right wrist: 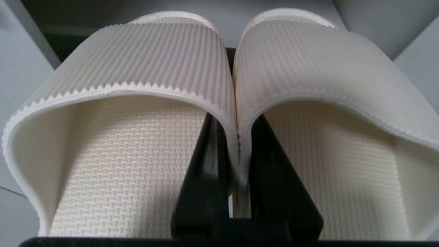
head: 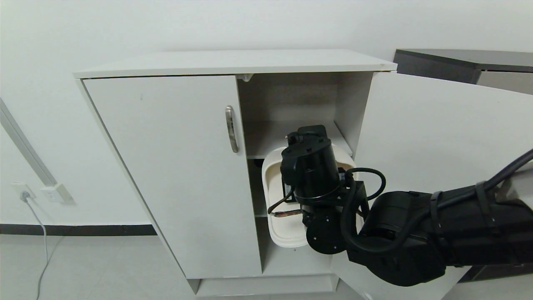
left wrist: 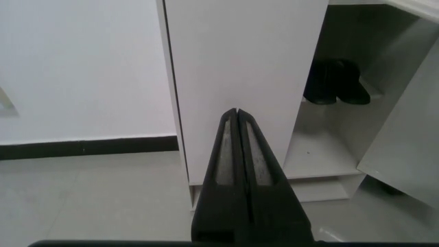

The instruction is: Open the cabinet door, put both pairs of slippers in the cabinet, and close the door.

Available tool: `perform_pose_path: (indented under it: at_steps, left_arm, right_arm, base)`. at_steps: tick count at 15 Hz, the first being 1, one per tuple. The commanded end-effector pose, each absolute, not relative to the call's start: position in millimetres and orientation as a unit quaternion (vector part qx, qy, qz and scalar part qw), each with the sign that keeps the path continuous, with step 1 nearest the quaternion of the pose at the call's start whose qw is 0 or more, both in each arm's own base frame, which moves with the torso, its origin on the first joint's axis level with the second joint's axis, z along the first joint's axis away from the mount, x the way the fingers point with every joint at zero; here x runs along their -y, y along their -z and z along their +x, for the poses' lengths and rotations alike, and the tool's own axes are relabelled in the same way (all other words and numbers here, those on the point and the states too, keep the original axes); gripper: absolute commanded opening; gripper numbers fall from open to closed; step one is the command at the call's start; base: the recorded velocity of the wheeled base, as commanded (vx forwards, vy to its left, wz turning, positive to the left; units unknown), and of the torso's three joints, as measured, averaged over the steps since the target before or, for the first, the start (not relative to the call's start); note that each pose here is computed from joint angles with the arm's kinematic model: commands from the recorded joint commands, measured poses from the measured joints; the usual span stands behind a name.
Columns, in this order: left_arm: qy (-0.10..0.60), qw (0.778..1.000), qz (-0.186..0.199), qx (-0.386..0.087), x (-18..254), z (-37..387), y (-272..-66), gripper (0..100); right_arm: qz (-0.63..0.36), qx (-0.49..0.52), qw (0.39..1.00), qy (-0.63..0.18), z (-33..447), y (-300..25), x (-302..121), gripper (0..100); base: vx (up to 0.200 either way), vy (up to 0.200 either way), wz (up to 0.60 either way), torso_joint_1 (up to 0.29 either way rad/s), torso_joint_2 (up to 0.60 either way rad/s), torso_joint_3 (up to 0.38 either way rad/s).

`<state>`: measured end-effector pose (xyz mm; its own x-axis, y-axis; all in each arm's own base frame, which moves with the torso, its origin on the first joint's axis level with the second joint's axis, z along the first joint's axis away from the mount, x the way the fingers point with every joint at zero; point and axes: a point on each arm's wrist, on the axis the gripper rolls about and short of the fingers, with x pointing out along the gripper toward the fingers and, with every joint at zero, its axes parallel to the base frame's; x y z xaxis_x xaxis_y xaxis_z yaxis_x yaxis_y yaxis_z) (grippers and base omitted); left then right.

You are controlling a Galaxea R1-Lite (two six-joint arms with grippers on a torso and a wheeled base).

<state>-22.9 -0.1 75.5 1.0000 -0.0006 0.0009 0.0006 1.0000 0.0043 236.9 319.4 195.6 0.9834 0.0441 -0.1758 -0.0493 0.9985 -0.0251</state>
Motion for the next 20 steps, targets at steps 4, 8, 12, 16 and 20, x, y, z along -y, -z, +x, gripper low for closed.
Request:
perform_pose_path:
  at_steps: [4, 8, 12, 16, 20]
  left_arm:
    - [0.0, 1.0, 0.002, 0.0, 0, -23, -75, 0]
    - [0.0, 1.0, 0.002, 0.0, 0, -23, -75, 0]
    - [0.0, 1.0, 0.002, 0.0, 0, -23, -75, 0]
    - [0.0, 1.0, 0.002, 0.0, 0, -23, -75, 0]
    - [0.0, 1.0, 0.002, 0.0, 0, -23, -75, 0]
  right_arm:
    - [-0.01, -0.085, 0.996, -0.025, 235, -200, -318, 0]
    - [-0.01, -0.084, 0.996, -0.026, 234, -201, -318, 0]
    - [-0.01, -0.084, 0.996, -0.026, 234, -201, -318, 0]
    - [-0.012, -0.092, 0.995, -0.045, 237, -197, -319, 0]
    - [-0.002, -0.088, 0.995, -0.052, 267, -201, -320, 0]
  base:
    - [0.1, 0.0, 0.0, 0.002, 0.0, 0.001]
    - [0.2, 0.0, 0.0, 0.001, 0.0, 0.004]
    - [0.2, 0.0, 0.0, 0.004, 0.0, 0.001]
    - [0.05, 0.0, 0.0, 0.001, 0.0, 0.001]
    - [0.0, 0.0, 0.0, 0.0, 0.0, 0.0]
